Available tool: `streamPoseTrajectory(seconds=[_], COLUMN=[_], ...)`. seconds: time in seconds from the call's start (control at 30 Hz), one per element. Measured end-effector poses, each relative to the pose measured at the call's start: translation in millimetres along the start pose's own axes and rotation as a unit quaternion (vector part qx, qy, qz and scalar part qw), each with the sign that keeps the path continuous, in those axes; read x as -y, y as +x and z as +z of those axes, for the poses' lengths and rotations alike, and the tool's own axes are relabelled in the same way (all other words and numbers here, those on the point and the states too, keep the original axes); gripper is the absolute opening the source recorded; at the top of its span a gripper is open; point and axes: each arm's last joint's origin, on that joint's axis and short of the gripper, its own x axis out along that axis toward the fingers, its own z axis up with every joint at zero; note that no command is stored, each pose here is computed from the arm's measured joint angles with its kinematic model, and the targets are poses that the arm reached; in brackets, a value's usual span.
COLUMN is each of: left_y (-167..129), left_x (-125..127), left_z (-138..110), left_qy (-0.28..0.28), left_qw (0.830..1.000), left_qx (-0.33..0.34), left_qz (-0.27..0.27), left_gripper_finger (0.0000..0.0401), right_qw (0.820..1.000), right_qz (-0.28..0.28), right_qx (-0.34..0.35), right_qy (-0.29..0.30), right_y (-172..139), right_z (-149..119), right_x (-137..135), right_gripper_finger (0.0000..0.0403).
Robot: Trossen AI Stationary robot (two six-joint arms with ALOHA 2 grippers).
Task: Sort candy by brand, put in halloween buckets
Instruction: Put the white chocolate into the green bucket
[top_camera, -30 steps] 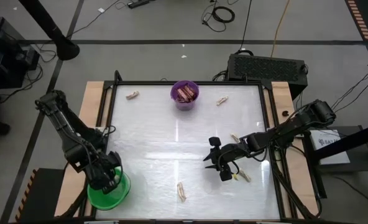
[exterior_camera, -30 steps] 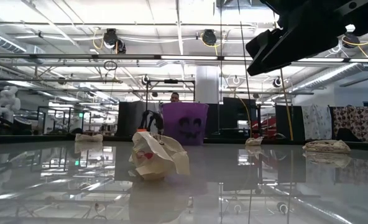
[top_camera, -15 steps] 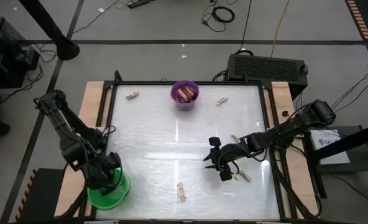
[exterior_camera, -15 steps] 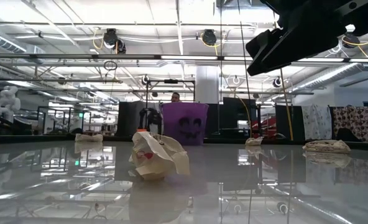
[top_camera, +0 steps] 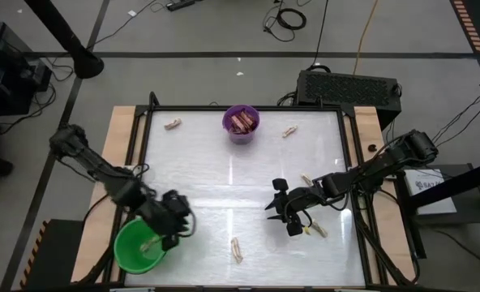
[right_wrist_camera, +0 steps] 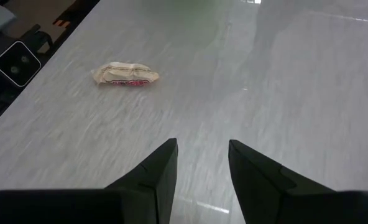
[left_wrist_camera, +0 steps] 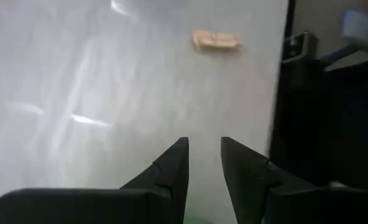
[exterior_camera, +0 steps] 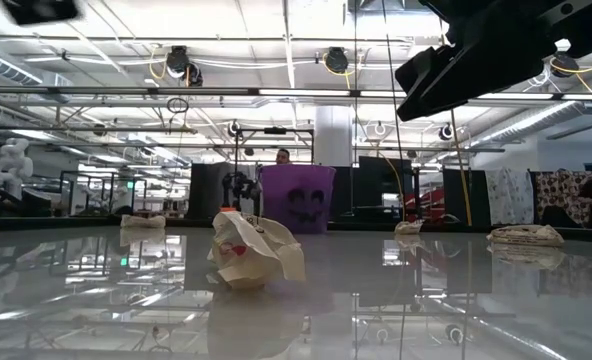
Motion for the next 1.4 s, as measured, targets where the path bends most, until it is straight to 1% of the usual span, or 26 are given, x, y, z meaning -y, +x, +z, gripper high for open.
streamPoseTrajectory(seconds=[0.1, 0.27, 0.3, 0.37, 0.43, 0.5, 0.57, 0.63, 0.67, 0.77, 0.83, 0.97, 1.07, 1.13, 1.17, 1.23, 1.33, 1.4], left_y=[24, 64, 73, 90, 106, 120, 129, 134, 135, 136, 135, 134, 137, 137, 137, 137, 137, 137], left_x=[-4, -19, -21, -26, -29, -33, -38, -43, -46, -54, -62, -82, -96, -101, -104, -106, -107, -105], left_z=[15, 38, 43, 53, 61, 68, 76, 83, 87, 94, 94, 91, 85, 85, 85, 85, 85, 84], left_qy=[0.062, 0.146, 0.161, 0.192, 0.227, 0.252, 0.266, 0.281, 0.285, 0.298, 0.296, 0.277, 0.267, 0.255, 0.251, 0.241, 0.242, 0.243], left_qw=[0.998, 0.984, 0.981, 0.974, 0.966, 0.958, 0.952, 0.945, 0.943, 0.937, 0.936, 0.936, 0.935, 0.934, 0.934, 0.937, 0.938, 0.937], left_qx=[0.012, 0.022, 0.025, 0.035, 0.044, 0.058, 0.075, 0.087, 0.095, 0.125, 0.144, 0.194, 0.222, 0.246, 0.25, 0.249, 0.247, 0.248], left_qz=[0.027, 0.095, 0.104, 0.112, 0.114, 0.123, 0.132, 0.141, 0.142, 0.135, 0.128, 0.095, 0.064, 0.043, 0.037, 0.028, 0.021, 0.018], left_gripper_finger=[0.01, 0.01, 0.01, 0.01, 0.01, 0.01, 0.01, 0.01, 0.01, 0.01, 0.01, 0.01, 0.01, 0.01, 0.01, 0.01, 0.01, 0.01], right_qw=[1.0, 1.0, 1.0, 0.999, 0.994, 0.984, 0.968, 0.951, 0.938, 0.89, 0.869, 0.854, 0.842, 0.834, 0.833, 0.837, 0.837, 0.831], right_qz=[0.0, -0.003, -0.011, -0.047, -0.092, -0.127, -0.163, -0.187, -0.201, -0.236, -0.246, -0.231, -0.231, -0.234, -0.234, -0.225, -0.221, -0.227], right_qx=[0.0, -0.003, -0.006, -0.018, -0.051, -0.094, -0.143, -0.171, -0.19, -0.269, -0.302, -0.323, -0.338, -0.347, -0.347, -0.337, -0.335, -0.335], right_qy=[0.0, 0.001, 0.001, 0.008, 0.038, 0.082, 0.128, 0.178, 0.206, 0.282, 0.305, 0.337, 0.352, 0.36, 0.363, 0.368, 0.372, 0.382], right_y=[0, 0, 0, -5, -17, -33, -48, -61, -66, -78, -82, -82, -81, -81, -80, -77, -76, -74], right_z=[0, -1, -1, -2, -1, -1, -8, -13, -18, -37, -47, -61, -73, -80, -82, -84, -89, -95], right_x=[0, 0, 2, 7, 17, 28, 40, 53, 60, 74, 80, 89, 92, 94, 95, 95, 95, 94], right_gripper_finger=[0.0137, 0.0137, 0.0137, 0.0137, 0.0137, 0.0137, 0.0137, 0.0137, 0.0137, 0.0137, 0.0137, 0.0137, 0.0137, 0.0137, 0.0137, 0.0137, 0.0137, 0.0137])
